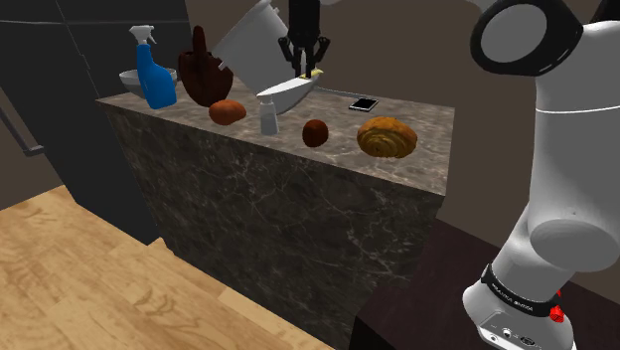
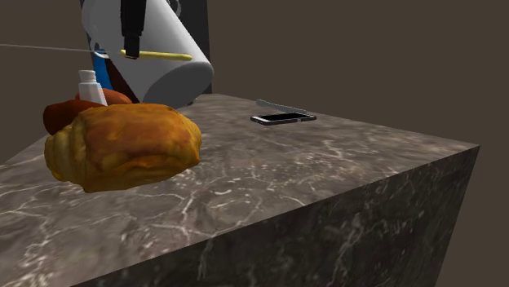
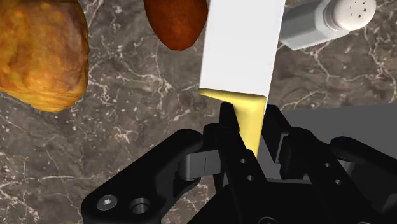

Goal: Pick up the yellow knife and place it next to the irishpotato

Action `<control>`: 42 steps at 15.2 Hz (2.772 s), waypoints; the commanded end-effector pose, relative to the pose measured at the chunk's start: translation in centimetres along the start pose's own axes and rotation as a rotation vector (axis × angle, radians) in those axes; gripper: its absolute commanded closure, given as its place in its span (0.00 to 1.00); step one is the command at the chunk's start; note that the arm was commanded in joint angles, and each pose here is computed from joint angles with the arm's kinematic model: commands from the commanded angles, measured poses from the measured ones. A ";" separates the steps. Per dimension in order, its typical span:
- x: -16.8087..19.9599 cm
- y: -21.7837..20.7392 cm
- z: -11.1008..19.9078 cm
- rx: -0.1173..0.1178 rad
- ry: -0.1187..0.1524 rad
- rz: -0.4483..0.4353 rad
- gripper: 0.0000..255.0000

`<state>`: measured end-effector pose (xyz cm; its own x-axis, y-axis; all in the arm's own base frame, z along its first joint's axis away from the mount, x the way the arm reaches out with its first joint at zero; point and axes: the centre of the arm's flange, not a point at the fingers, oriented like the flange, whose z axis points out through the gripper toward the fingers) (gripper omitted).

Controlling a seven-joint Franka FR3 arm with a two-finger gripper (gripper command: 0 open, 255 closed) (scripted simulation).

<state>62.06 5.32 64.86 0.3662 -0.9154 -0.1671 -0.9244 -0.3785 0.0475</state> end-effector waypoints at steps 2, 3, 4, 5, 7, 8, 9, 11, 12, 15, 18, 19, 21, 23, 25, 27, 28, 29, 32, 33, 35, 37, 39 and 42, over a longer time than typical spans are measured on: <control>0.6 -0.6 2.4 -0.015 -0.004 0.005 1.00; 0.7 -0.6 2.9 -0.015 -0.004 0.005 1.00; 0.8 -0.7 3.4 -0.015 -0.004 0.005 1.00; 0.9 -0.7 3.9 -0.015 -0.004 0.005 1.00; 1.0 -0.7 5.0 -0.015 -0.004 0.005 1.00; 1.1 -0.8 5.5 -0.015 -0.004 0.005 1.00; 1.2 -0.8 6.0 -0.015 -0.004 0.005 1.00; 1.4 -0.8 7.0 -0.015 -0.004 0.005 1.00; 1.5 -0.9 7.6 -0.015 -0.004 0.005 1.00; 1.7 -0.9 9.1 -0.015 -0.004 0.005 1.00; 2.0 -1.0 10.7 -0.015 -0.004 0.005 1.00; 2.1 -1.0 11.2 -0.015 -0.004 0.005 1.00; 2.2 -1.1 11.8 -0.015 -0.004 0.005 1.00; 2.2 -1.1 11.8 -0.015 -0.004 0.005 1.00; 2.2 -1.1 11.8 -0.015 -0.004 0.005 1.00; 2.2 -1.1 11.8 -0.015 -0.004 0.005 1.00; 2.2 -1.1 11.8 -0.015 -0.004 0.005 1.00; 3.4 -1.4 12.2 -0.015 -0.005 0.004 0.00; 4.9 -1.4 13.8 -0.015 -0.006 0.004 0.00; 4.0 -0.9 12.9 -0.014 -0.005 0.004 0.00; 2.2 -1.1 10.5 -0.015 -0.004 0.005 0.00; 2.2 -1.1 7.8 -0.015 -0.004 0.005 0.00; 2.2 -1.1 6.8 -0.015 -0.004 0.005 0.00; 2.2 -1.1 6.8 -0.015 -0.004 0.005 0.00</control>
<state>62.99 5.63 58.43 0.3743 -0.9048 -0.2030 -0.9195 -0.3905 0.0454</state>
